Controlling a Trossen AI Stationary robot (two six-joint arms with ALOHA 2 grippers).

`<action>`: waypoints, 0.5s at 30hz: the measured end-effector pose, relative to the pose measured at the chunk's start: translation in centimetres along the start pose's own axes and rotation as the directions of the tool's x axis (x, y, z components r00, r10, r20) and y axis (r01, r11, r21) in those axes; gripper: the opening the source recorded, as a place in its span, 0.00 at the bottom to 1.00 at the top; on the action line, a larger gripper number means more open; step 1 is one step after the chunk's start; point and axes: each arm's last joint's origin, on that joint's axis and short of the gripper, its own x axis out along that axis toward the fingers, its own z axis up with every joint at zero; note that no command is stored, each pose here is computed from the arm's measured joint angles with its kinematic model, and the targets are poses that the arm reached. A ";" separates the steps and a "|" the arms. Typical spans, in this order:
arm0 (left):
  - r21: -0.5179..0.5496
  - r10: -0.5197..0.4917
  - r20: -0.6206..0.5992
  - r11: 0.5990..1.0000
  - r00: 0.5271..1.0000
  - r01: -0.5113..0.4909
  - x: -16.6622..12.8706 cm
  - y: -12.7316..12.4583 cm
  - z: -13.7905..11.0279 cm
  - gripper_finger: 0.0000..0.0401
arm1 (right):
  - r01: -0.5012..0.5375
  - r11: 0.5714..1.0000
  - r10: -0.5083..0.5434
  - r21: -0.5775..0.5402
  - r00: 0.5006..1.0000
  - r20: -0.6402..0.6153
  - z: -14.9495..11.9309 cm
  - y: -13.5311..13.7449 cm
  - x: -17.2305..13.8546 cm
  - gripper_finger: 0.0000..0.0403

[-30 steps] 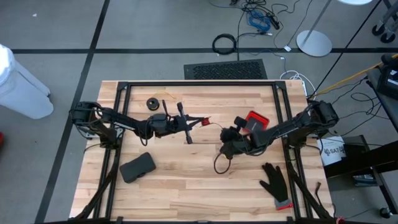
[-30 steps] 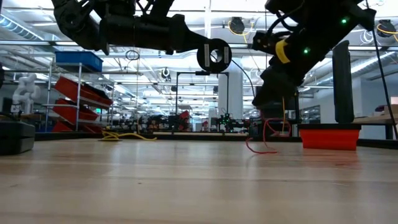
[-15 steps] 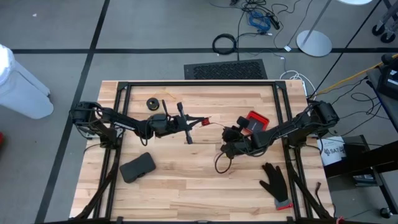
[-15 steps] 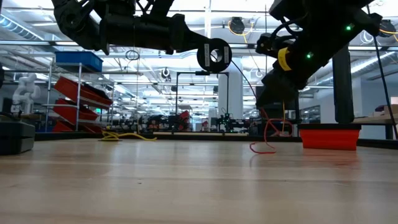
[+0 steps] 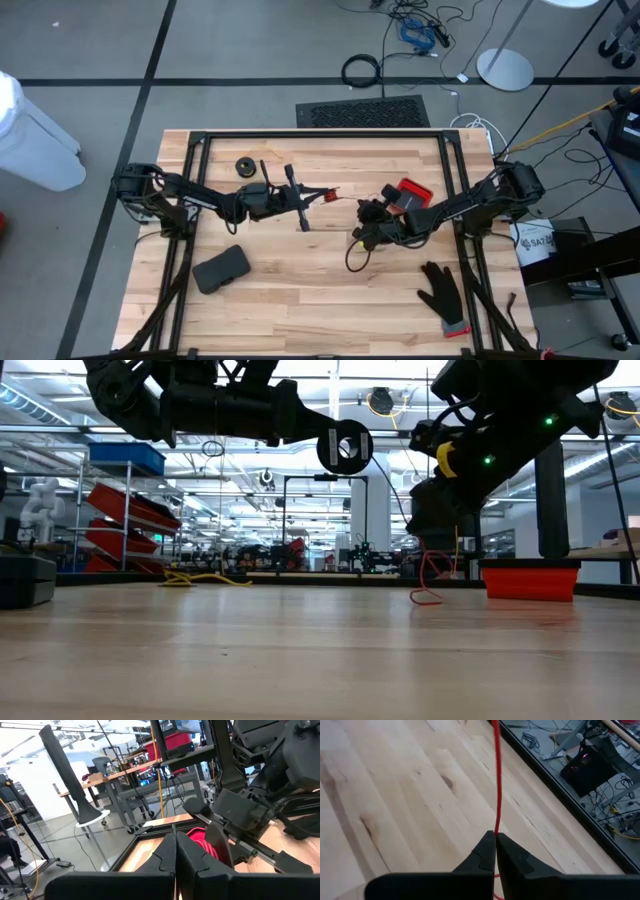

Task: Coil cords
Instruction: Coil the red wire onto the black spool

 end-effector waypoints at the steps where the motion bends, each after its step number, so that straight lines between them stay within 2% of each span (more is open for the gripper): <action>1: 0.000 0.000 0.000 1.000 1.000 0.000 0.0 0.0 0.0 0.00 | 0.003 1.000 -0.003 0.001 1.000 -0.001 0.0 -0.1 0.1 0.00; 8: 0.000 0.000 -0.001 1.000 1.000 0.000 0.0 0.0 0.0 0.00 | 0.003 1.000 -0.004 -0.025 1.000 -0.004 0.0 -0.1 0.1 0.00; 15: -0.012 0.007 0.016 1.000 1.000 -0.007 0.0 0.1 0.2 0.00 | -0.050 0.997 0.047 0.059 0.997 0.053 0.8 0.6 0.6 0.00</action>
